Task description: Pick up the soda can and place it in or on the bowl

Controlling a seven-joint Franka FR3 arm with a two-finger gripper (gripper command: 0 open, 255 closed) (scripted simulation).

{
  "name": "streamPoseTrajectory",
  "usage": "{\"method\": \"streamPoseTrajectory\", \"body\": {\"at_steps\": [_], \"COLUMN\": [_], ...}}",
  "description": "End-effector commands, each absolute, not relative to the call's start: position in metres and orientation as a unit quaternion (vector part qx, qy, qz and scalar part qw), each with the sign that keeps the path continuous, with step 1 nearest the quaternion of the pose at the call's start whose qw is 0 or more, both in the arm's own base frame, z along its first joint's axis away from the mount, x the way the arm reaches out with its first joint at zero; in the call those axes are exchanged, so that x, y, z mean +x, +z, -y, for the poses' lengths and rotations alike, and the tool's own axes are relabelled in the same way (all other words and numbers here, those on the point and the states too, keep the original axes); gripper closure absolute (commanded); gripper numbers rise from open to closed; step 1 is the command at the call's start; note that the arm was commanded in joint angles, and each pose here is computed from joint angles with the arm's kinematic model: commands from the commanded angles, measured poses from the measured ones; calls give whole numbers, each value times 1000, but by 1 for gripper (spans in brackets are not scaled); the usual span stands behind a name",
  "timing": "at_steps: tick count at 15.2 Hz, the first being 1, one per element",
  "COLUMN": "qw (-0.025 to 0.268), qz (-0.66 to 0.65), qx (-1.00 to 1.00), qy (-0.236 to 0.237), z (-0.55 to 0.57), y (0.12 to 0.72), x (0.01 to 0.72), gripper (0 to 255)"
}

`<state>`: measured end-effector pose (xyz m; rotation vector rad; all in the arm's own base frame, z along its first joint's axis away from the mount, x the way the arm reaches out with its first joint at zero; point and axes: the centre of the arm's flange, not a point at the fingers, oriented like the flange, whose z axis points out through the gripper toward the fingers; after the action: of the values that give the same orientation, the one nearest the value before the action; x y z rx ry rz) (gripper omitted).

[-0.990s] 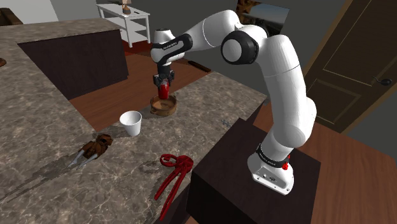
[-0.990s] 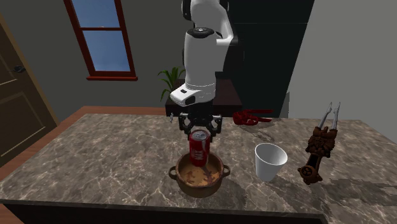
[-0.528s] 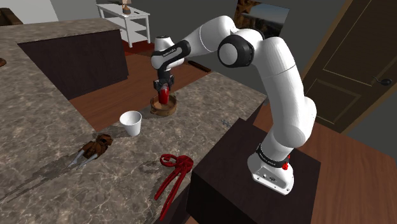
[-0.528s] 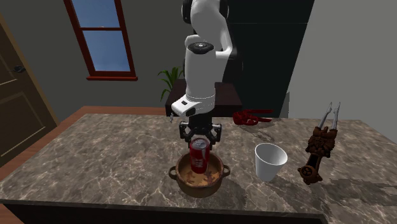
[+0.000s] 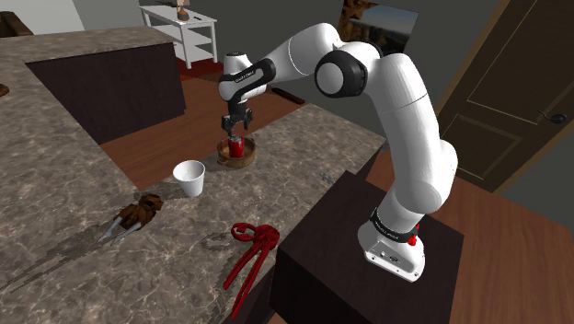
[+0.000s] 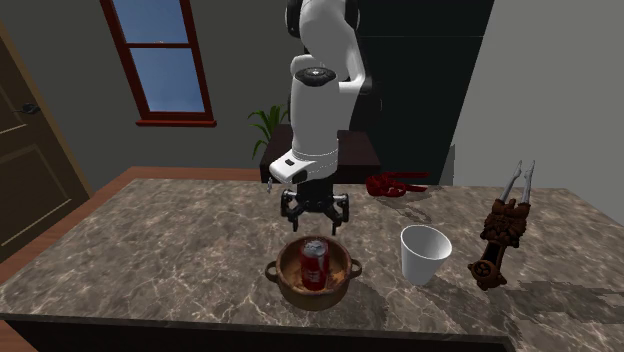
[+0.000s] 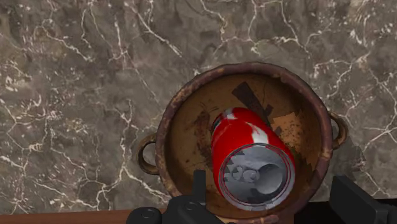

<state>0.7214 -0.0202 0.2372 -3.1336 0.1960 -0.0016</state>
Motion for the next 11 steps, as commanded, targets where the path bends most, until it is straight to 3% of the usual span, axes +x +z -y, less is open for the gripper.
{"method": "streamPoseTrajectory", "body": {"at_steps": [1, 11], "qw": [1, 1], "qz": [-62, -62], "qx": [-998, -998], "qy": [-1, -1], "z": [20, 20], "y": [237, 287], "x": [721, 721], "gripper": [0, 0]}}
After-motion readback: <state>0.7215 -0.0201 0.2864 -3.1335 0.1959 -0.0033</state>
